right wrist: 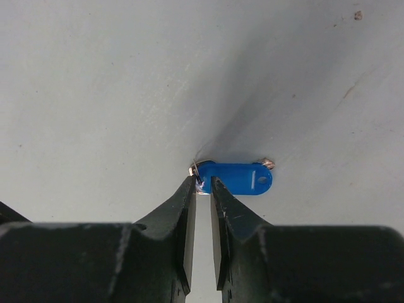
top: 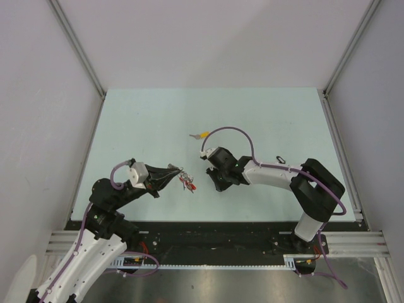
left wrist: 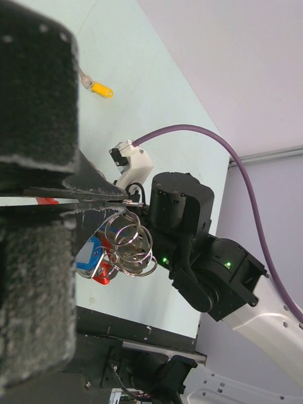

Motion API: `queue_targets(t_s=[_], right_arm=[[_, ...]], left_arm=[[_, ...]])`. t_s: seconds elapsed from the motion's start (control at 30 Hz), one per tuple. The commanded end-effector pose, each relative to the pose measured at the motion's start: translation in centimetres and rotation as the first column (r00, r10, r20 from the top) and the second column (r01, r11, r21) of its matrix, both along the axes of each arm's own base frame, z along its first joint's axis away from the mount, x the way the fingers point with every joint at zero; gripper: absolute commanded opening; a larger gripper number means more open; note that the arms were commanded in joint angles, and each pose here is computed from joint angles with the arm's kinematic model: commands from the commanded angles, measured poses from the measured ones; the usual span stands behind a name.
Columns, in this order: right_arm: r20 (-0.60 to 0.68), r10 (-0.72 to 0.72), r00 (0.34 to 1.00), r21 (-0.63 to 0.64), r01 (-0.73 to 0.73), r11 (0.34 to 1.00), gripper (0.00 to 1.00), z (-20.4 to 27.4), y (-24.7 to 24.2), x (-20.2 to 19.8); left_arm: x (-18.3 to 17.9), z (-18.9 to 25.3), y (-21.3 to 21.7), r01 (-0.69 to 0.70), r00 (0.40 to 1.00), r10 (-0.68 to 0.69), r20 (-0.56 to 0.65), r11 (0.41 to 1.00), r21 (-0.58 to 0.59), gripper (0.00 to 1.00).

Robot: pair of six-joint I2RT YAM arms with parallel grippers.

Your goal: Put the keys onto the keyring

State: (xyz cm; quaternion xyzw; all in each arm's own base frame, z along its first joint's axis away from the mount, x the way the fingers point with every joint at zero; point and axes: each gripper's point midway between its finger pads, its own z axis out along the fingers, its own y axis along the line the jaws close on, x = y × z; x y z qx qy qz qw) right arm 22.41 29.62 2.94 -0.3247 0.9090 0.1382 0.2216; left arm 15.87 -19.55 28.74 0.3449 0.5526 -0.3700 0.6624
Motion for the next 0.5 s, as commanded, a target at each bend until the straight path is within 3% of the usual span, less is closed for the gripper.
queue_targets(t_s=[0.0, 0.47], right_arm=[[0.000, 0.014, 1.000, 0.024, -0.014, 1.000, 0.19, 0.60, 1.07, 0.11], [0.060, 0.081, 0.995, -0.031, -0.079, 0.996, 0.16, 0.70, 1.64, 0.50]], left_arm=[[-0.11, 1.22, 0.16, 0.000, 1.000, 0.001, 0.029, 1.000, -0.030, 0.00], [-0.22, 1.32, 0.20, 0.002, 1.000, -0.001, 0.031, 1.000, -0.031, 0.00]])
